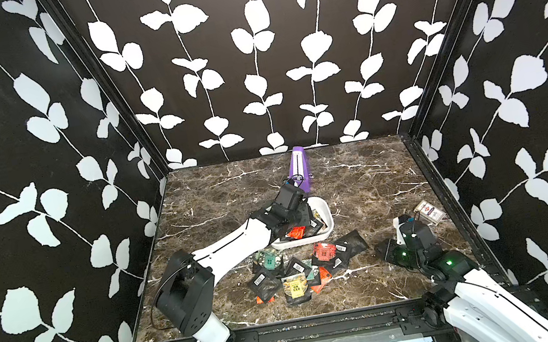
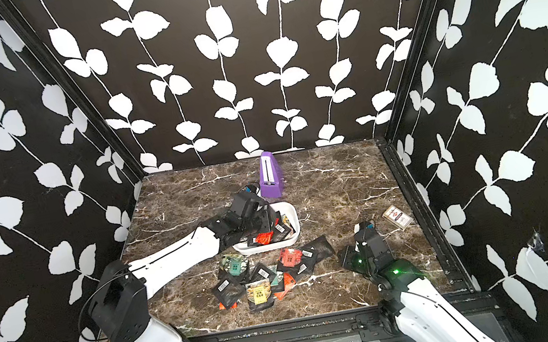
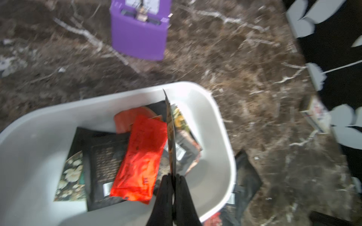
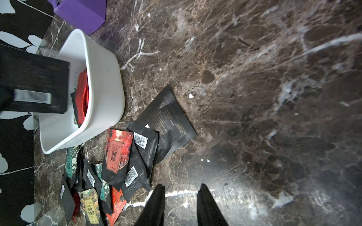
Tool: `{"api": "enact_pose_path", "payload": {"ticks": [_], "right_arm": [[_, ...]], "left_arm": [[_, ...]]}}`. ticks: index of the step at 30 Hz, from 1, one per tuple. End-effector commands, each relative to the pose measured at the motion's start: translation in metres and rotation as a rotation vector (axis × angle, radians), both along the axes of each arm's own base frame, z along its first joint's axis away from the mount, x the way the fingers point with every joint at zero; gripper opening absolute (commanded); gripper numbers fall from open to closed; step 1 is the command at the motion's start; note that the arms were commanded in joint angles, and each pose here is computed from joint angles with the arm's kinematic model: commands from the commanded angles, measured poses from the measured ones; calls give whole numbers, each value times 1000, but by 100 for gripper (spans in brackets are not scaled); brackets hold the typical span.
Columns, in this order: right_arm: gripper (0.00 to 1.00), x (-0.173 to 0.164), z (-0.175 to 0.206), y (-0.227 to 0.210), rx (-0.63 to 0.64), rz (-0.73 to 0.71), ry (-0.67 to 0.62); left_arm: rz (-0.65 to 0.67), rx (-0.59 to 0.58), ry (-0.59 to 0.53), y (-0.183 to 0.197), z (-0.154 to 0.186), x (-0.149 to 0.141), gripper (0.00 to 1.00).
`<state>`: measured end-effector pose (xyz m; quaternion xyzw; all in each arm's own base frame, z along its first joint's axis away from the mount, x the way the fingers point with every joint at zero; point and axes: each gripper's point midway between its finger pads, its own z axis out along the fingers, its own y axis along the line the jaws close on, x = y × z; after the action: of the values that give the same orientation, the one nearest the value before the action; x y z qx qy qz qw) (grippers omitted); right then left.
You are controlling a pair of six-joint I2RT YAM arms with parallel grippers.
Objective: Put the tea bags into the storage box
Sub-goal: Place the tea bag in the storage box, then pick up the tea bag from the center of the board.
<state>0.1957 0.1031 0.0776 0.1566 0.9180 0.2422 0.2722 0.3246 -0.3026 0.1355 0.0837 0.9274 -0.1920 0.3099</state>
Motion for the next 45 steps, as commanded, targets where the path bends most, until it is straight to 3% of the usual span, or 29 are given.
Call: {"api": "enact_pose_path", "payload": {"ticks": [1, 3, 7, 9, 11, 15, 19, 24, 33, 45], "right_arm": [[32, 4, -1, 4, 4, 6, -25], [33, 5, 0, 6, 0, 10, -26], [34, 4, -1, 9, -7, 22, -20], [34, 4, -2, 11, -4, 25, -20], [34, 5, -3, 15, 18, 28, -24], [34, 7, -2, 29, 92, 30, -40], [35, 8, -3, 39, 132, 32, -44], [35, 8, -6, 47, 143, 27, -52], [31, 8, -19, 63, 135, 47, -34], [23, 17, -28, 78, 97, 71, -9]], "left_arm": [[40, 54, 2, 23, -3, 2, 31], [60, 67, -38, 32, 10, 4, 56], [95, 106, -140, 57, 47, 1, 60], [93, 85, -172, 65, 64, -7, 54], [60, 10, -166, 62, 76, -20, 40], [-59, -199, -78, 24, 69, -61, 22], [-188, -228, 7, -23, 43, -112, 19], [-211, -280, 99, -53, 3, -144, 14], [-193, -182, 193, -70, -59, -148, 4], [-180, -136, 215, -76, -82, -143, 0]]}}
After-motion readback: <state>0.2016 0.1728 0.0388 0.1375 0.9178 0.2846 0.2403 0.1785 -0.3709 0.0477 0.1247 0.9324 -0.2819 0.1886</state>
